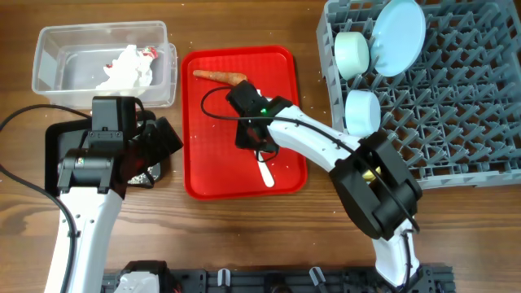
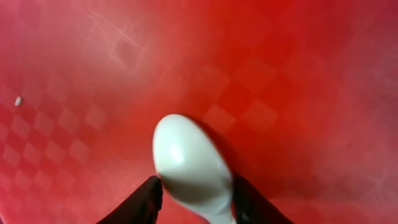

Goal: Sort waste into correct bins and load items into the dishwasher rack
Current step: 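Grasp the white spoon on the red tray with the right gripper, then carry the spoon right and drop it into the rack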

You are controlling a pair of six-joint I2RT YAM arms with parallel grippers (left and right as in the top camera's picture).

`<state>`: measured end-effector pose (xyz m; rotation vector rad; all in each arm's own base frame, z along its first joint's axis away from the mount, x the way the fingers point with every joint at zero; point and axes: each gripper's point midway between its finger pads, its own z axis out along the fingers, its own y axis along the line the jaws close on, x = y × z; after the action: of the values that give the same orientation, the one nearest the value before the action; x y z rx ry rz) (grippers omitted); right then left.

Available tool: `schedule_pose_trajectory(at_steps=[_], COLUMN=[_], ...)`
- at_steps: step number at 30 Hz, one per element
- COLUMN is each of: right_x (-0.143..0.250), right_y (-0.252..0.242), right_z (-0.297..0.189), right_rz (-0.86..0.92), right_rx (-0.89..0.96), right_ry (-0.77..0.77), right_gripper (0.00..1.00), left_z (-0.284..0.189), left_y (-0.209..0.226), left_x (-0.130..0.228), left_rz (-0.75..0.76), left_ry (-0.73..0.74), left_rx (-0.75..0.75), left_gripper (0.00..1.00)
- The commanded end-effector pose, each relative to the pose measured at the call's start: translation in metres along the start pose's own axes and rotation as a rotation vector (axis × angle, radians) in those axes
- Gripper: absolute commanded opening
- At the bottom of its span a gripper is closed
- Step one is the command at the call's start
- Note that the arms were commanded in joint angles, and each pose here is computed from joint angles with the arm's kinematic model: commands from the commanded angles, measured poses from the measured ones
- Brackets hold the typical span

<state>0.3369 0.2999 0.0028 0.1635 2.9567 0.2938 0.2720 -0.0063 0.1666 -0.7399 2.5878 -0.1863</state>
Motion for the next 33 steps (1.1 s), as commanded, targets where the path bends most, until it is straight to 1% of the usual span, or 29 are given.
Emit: schedule_pose_trajectory(at_steps=[1, 2, 3, 10, 15, 21, 30, 33], right_x=[0.013, 0.013, 0.013, 0.015, 0.019, 0.008, 0.011, 0.001], right_y=[-0.029, -0.028, -0.028, -0.023, -0.014, -0.003, -0.015, -0.012], right_z=[0.038, 0.038, 0.038, 0.038, 0.032, 0.003, 0.016, -0.001], right_rz=[0.024, 0.024, 0.024, 0.018, -0.006, -0.040, -0.031, -0.024], right_rx=[0.104, 0.100, 0.099, 0.073, 0.027, -0.019, 0.038, 0.019], right_ry=[0.053, 0.054, 0.054, 0.072, 0.101, 0.047, 0.056, 0.033], right_gripper=[0.25, 0.19, 0.15, 0.04, 0.04, 0.04, 0.04, 0.04], left_z=[0.000, 0.000, 0.000, 0.000, 0.000, 0.000, 0.000, 0.000], left_y=[0.003, 0.003, 0.003, 0.003, 0.003, 0.003, 0.003, 0.003], left_x=[-0.004, -0.004, -0.004, -0.004, -0.004, -0.004, -0.004, -0.004], left_rz=[0.007, 0.007, 0.006, 0.006, 0.007, 0.006, 0.006, 0.007], left_ry=[-0.011, -0.011, -0.011, -0.012, -0.012, -0.012, -0.012, -0.012], left_rx=[-0.016, -0.016, -0.016, -0.016, -0.016, -0.016, -0.016, -0.016], left_gripper=[1.00, 1.00, 1.00, 1.00, 1.00, 1.00, 1.00, 1.00])
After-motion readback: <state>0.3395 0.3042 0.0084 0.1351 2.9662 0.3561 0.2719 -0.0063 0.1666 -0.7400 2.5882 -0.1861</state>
